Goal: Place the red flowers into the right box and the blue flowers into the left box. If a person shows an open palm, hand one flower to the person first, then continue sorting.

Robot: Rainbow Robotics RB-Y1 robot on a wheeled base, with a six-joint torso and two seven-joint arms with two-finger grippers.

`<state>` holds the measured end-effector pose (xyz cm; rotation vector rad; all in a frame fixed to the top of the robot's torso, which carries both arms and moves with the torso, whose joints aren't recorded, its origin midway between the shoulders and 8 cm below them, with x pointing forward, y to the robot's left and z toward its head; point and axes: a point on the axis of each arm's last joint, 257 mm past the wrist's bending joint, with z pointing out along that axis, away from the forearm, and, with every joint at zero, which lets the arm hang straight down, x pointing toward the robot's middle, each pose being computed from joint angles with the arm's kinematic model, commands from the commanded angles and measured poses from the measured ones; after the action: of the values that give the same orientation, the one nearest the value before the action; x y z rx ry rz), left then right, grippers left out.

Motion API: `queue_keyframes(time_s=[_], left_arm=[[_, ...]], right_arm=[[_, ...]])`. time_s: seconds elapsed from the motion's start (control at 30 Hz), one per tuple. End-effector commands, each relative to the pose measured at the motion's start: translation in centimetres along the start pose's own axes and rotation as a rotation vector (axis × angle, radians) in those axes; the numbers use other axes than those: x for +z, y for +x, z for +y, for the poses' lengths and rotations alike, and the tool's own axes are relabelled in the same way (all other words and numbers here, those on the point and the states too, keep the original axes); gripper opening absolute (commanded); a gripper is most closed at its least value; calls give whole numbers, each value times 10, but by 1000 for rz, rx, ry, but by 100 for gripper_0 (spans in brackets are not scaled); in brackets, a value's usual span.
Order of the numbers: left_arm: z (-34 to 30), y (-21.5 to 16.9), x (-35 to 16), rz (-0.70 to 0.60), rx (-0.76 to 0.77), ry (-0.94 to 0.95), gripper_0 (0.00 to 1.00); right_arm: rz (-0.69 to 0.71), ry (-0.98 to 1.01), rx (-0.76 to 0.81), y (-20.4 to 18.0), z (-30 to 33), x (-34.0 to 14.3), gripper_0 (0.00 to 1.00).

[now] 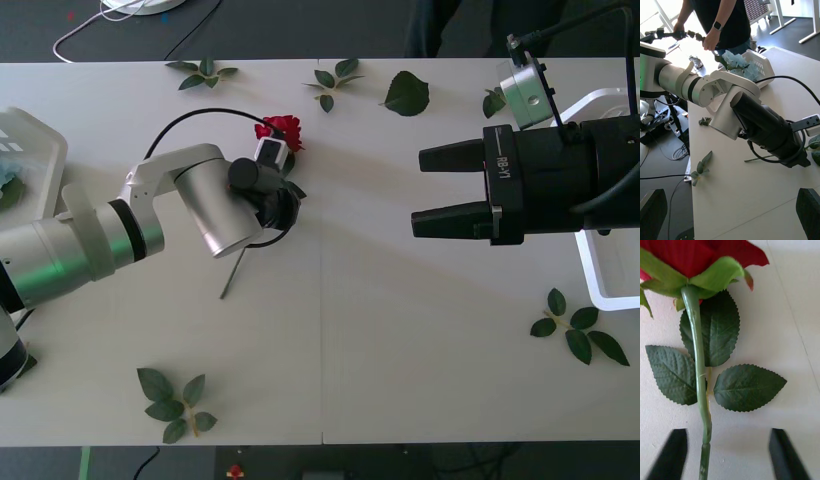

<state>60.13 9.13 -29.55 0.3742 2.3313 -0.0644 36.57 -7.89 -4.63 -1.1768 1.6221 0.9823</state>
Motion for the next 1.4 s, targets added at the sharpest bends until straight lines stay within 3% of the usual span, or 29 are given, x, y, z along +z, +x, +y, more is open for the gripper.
queue_keyframes(time_s=[0.03, 0.43, 0.63, 0.83, 1.0, 1.17, 1.4], left_arm=[[-19, -41, -10, -70, 72, 18, 0], [10, -34, -5, -59, 74, -47, 0], [34, -61, -16, -103, 17, -65, 0], [34, -144, -62, -258, -108, 7, 0], [53, -190, -108, -395, -198, 66, 0], [59, -209, -157, -494, -245, 180, 0], [30, -200, -202, -566, -255, 351, 0]], right_arm=[[-17, -18, -41, -5, 11, 4, 100], [-17, -18, -41, -5, 11, 4, 100], [-17, -18, -41, -5, 11, 4, 100], [-17, -18, -41, -5, 11, 4, 100], [-17, -18, -41, -5, 11, 4, 100], [-17, -18, -41, -5, 11, 4, 100], [-17, -18, -41, -5, 11, 4, 100]])
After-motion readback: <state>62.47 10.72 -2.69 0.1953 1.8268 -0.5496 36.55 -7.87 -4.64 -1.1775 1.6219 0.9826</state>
